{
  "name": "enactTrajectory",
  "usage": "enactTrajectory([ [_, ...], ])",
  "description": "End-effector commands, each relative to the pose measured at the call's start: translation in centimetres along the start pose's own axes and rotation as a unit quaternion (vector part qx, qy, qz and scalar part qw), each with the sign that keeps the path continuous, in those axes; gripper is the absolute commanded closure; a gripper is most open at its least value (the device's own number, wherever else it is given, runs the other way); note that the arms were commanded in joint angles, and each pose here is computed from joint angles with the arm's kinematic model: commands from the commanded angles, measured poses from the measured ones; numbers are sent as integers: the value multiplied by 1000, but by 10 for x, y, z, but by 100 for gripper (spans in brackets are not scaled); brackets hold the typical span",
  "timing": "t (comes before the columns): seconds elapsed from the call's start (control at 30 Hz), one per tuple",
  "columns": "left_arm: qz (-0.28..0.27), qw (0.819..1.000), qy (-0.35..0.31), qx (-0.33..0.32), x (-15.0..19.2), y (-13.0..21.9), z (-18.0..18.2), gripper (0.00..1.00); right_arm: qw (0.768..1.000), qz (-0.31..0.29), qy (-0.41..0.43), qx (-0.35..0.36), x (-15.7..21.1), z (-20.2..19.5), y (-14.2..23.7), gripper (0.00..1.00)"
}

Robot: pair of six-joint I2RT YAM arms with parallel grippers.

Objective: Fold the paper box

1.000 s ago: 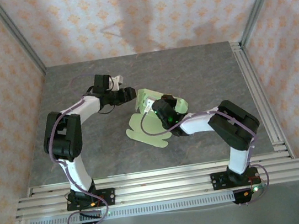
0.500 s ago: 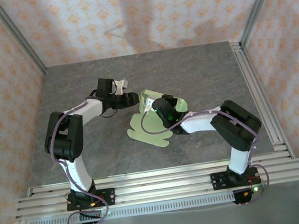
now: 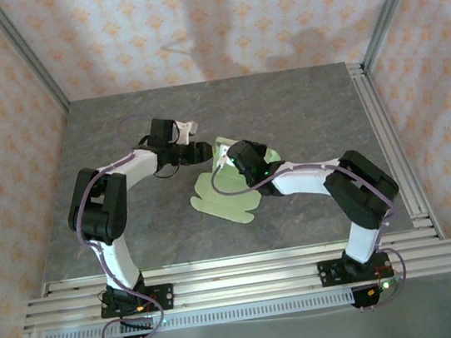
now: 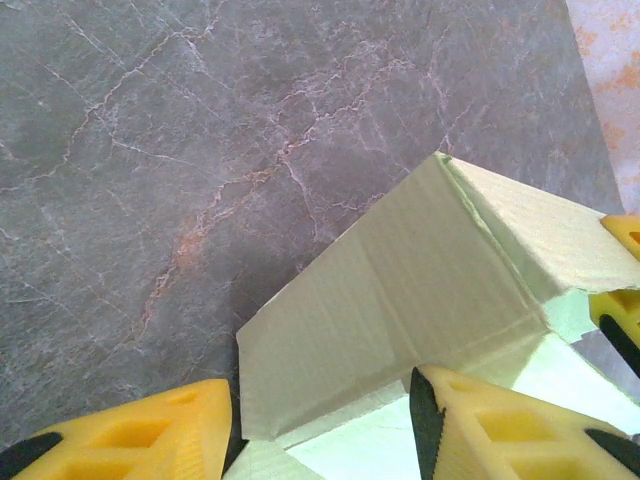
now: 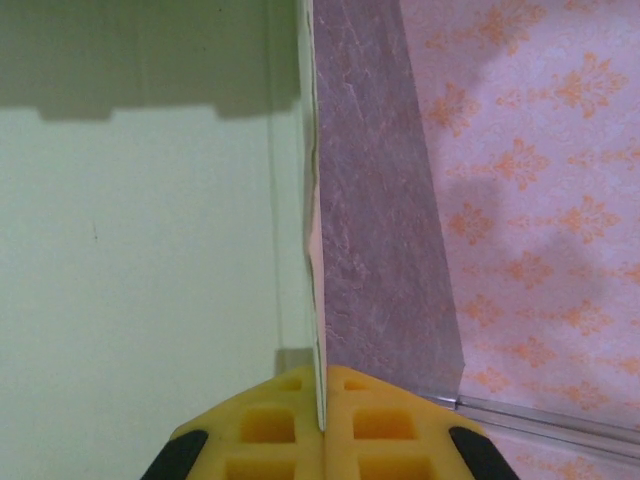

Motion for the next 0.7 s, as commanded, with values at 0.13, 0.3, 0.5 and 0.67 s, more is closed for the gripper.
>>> enactTrajectory([
  [0.13, 7, 999, -38, -8, 11, 4, -7, 48, 999, 1, -19, -32, -7, -1, 2, 100],
  [0.3, 2, 999, -45, -9, 17, 8, -8, 47, 999, 5, -21, -35, -6, 0, 2, 100],
  [0.5, -8, 998, -58, -9, 17, 14, -13, 46, 999, 9, -21, -36, -4, 0, 1, 100],
  [0.67, -17, 998, -63, -10, 14, 17, -14, 44, 999, 10, -21, -35, -2, 1, 1, 100],
])
Point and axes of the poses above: each hand's point on the last joint's axis, 136 mm out from that joint toward the fingers, its own y axis back along the fingers, its own z axis along the line the jaws close on, x = y × z, the point moved 3 cm from there along y, back along the fingers, and after that the axes turned 14 degrees about -y, right-handed, at the moved point
